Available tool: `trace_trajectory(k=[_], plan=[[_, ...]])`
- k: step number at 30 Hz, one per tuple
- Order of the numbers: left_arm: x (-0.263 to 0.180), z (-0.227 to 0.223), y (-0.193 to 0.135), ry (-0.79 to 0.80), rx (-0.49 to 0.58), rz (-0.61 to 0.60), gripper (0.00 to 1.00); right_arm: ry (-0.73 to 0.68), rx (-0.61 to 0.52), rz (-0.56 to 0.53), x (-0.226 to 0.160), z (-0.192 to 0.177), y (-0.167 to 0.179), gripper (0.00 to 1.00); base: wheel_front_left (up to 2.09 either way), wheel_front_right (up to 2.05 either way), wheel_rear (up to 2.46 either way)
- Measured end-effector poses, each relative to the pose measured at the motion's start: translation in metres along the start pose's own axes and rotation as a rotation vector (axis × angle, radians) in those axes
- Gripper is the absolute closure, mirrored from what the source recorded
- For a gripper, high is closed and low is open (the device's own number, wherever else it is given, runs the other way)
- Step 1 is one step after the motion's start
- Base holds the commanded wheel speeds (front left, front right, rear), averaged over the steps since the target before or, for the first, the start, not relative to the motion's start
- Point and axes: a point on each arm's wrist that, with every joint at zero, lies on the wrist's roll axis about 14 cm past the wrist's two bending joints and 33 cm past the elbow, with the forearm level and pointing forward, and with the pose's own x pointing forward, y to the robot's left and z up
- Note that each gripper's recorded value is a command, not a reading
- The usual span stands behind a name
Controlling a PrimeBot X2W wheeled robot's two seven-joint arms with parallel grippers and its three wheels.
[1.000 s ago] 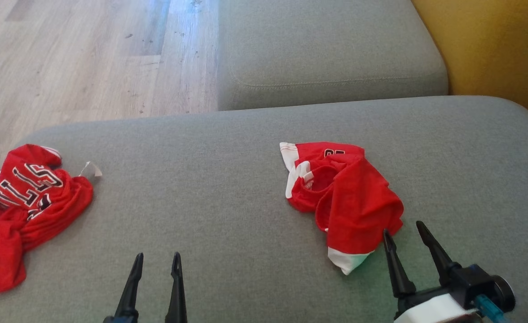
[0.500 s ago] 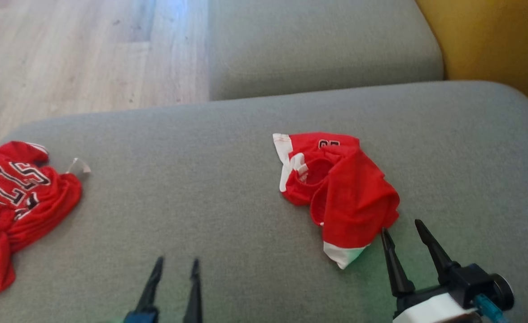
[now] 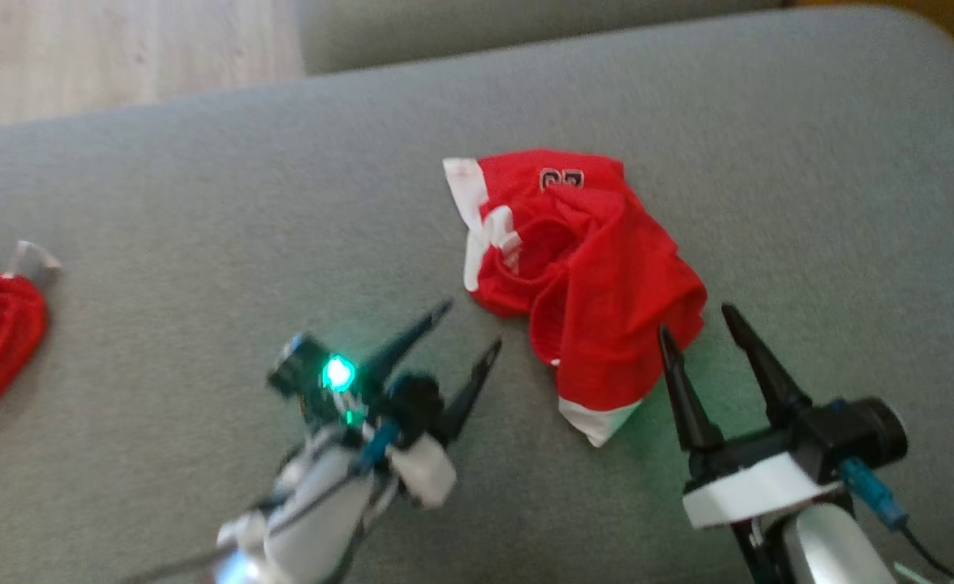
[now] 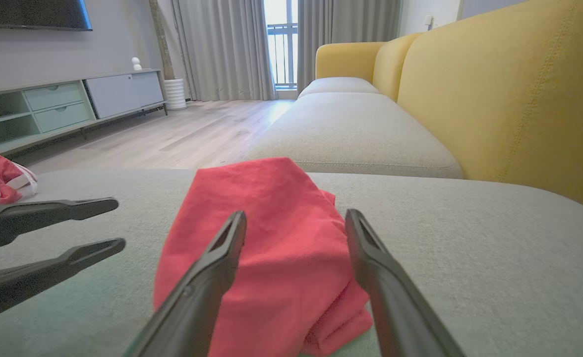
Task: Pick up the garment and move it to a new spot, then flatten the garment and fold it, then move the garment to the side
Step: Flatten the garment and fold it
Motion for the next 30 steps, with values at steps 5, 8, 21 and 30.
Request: trace_trajectory(k=[5,8,21,30], plan=[[0.038,0.007,0.007,-0.016,0.082,-0.075,0.00,0.014,-0.004,-0.029,0.010,-0.005,-0.013,0.00,0.00,0.00,0.00],[0.058,0.010,-0.003,-0.030,0.129,-0.150,0.00,0.043,-0.003,-0.050,0.011,-0.014,-0.020,0.00,0.00,0.00,0.00],[0.084,-0.020,-0.034,0.048,0.170,-0.318,1.00,0.079,0.002,-0.114,0.006,-0.024,-0.040,0.00,0.00,0.00,0.00],[0.087,0.046,-0.013,-0.084,0.236,-0.238,1.00,0.000,0.004,-0.110,0.001,0.002,-0.037,0.00,0.00,0.00,0.00]])
